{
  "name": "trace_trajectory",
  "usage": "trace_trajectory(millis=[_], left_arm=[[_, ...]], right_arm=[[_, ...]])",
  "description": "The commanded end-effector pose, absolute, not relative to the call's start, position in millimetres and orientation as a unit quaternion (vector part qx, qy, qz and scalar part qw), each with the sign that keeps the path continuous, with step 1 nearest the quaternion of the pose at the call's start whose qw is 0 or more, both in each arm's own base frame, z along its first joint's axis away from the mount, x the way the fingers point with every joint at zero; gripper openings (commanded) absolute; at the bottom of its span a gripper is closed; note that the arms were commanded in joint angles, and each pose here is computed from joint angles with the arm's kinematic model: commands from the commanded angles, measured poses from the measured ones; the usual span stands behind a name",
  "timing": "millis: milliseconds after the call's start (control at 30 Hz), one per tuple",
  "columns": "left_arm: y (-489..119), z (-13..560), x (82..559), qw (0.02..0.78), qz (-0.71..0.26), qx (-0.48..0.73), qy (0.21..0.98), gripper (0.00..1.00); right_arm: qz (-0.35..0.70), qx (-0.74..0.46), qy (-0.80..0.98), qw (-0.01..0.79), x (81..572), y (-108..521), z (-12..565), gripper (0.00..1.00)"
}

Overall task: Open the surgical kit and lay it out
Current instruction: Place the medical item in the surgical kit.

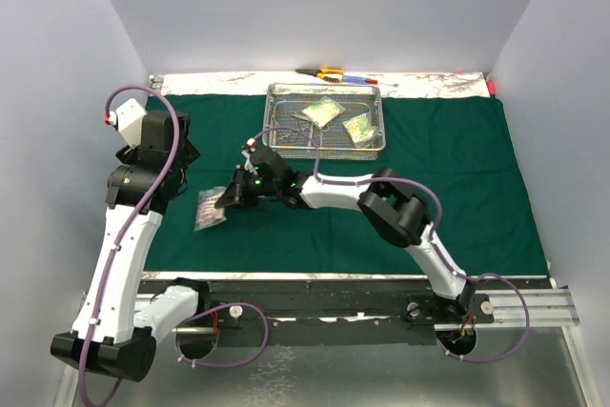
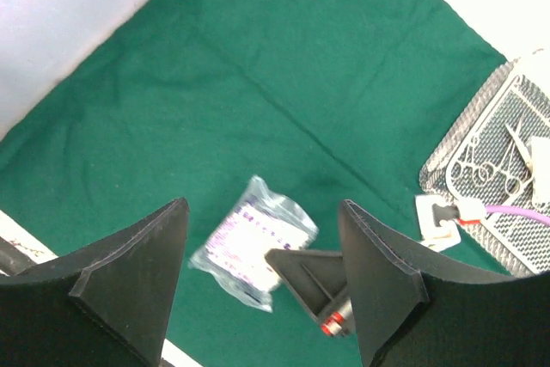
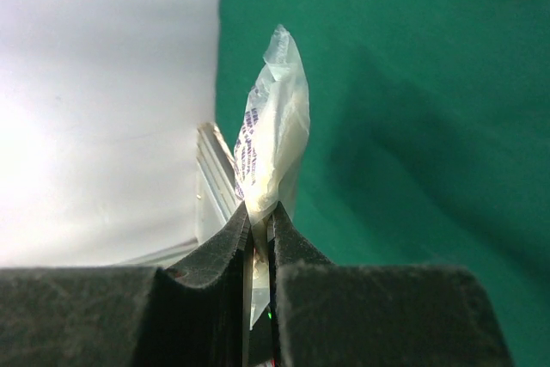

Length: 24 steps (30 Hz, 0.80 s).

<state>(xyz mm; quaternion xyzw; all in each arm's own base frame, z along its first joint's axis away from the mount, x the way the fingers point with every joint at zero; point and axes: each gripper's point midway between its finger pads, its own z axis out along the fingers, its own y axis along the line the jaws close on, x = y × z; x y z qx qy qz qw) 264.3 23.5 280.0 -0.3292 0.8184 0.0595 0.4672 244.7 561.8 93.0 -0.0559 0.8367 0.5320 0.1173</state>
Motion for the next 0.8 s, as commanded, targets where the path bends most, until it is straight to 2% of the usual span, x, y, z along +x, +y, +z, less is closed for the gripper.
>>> trace_trajectory(millis=[0,367,533,600,667,767], left_arm=[[44,303,242,0.492,0.096,-0.354,0.789,0.71],[56,316,227,0.508,0.116,-0.358,0.775,0.71],[52,313,226,0.505,0.110,-0.351,0.781,0.71],[51,313,227,0.504,0.110,-0.349,0.783,0.71],[51,314,227,0.504,0.110,-0.347,0.783,0.71],[50,317,230,0.507,0.108,-0.347,0.782,0.71]], right_arm=[[0.576,-0.068,0.805,0.122,237,615,109,0.12],[0.537,-0.022,0.837,0.097,219,644,45,0.17],[0.509,-0.003,0.850,0.136,233,642,35,0.21],[0.492,-0.005,0.859,0.145,235,638,36,0.31],[0.478,-0.013,0.865,0.153,234,629,44,0.50],[0.476,-0.030,0.860,0.181,233,614,76,0.69]])
